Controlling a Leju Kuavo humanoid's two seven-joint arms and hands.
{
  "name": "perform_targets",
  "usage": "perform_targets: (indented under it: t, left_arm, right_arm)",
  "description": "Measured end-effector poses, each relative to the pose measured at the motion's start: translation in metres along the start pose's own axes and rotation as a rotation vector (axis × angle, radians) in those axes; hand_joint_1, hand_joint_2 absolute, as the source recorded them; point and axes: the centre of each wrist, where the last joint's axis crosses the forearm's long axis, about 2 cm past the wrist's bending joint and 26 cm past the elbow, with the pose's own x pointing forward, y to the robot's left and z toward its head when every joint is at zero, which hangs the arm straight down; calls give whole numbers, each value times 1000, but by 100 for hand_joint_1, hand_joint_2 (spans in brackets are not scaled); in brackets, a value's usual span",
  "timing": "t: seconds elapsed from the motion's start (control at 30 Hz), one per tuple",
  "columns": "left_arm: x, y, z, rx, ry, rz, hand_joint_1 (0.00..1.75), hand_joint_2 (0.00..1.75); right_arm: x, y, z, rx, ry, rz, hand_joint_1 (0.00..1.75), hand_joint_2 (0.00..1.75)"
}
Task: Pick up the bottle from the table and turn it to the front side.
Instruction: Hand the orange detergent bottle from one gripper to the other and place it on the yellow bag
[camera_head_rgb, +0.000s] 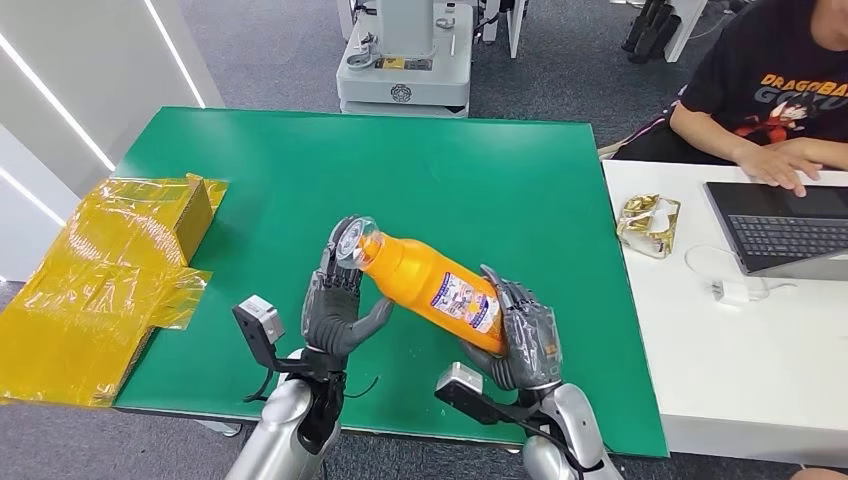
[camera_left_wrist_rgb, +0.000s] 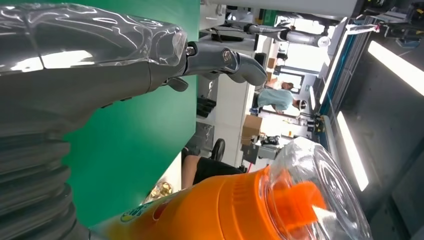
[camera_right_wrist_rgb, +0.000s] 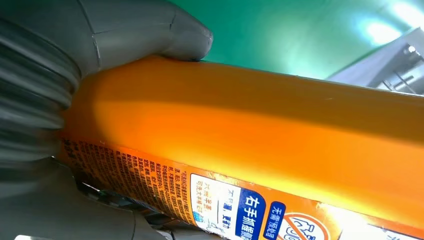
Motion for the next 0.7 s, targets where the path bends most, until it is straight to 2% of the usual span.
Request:
perform_targets:
  t: [0.4,0.7]
  left_arm:
    - [-5,6,0,40,20,-24,0,175]
    - [-8,8,3,61,38,-28,0,175]
  right_arm:
    - [0,4,-25,167,-8,-27,175,175]
    - [2,16,-25,296,-2,-23,175,175]
